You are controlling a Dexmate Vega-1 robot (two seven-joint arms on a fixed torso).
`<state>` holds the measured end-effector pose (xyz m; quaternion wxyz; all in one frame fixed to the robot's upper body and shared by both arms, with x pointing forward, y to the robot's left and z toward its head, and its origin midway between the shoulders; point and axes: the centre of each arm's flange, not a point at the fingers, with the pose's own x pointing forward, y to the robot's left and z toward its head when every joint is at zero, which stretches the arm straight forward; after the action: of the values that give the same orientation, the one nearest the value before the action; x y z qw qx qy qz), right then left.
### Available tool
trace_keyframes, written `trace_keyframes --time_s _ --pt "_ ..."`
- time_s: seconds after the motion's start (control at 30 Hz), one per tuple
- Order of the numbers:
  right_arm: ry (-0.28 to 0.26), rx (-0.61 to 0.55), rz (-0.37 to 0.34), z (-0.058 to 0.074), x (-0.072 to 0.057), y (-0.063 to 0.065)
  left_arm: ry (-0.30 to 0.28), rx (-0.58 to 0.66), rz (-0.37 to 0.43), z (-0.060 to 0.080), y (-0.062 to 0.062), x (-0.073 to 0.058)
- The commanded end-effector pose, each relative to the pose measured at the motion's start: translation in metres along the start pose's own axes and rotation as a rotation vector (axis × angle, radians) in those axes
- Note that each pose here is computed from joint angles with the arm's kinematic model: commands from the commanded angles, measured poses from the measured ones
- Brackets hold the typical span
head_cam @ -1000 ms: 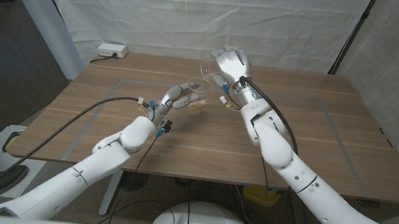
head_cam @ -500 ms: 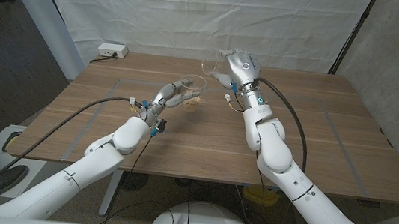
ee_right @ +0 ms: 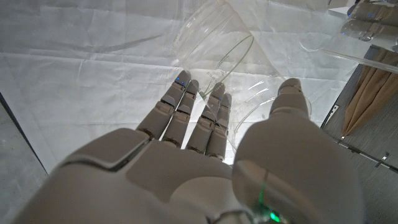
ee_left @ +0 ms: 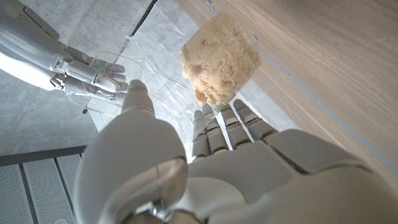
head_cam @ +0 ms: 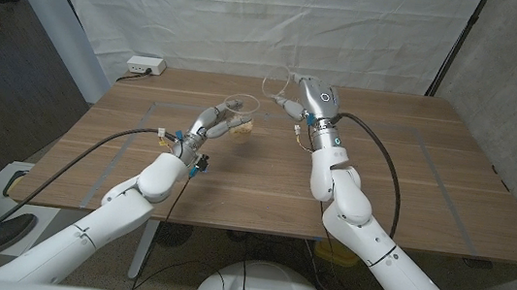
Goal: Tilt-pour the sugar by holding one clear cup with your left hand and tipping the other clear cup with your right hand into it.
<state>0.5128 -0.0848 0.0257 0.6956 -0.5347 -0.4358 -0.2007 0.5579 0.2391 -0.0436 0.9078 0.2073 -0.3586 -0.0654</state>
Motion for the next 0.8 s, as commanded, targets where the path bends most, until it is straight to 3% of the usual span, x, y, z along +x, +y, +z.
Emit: trace_keyframes --time_s 0.03,0.33,0.8 --pt "0.113 0.210 0.028 -0.013 -0.018 0.014 -0.007 -0.015 0.038 -0.003 0.012 -0.012" --pt "0.210 0.350 0.052 -0.028 -0.038 0.023 0.007 -0.020 0.046 -0.008 0.016 -0.015" --pt "0.325 0.447 0.052 -0.050 -0.059 0.045 0.034 -0.027 0.041 -0.019 0.014 -0.019"
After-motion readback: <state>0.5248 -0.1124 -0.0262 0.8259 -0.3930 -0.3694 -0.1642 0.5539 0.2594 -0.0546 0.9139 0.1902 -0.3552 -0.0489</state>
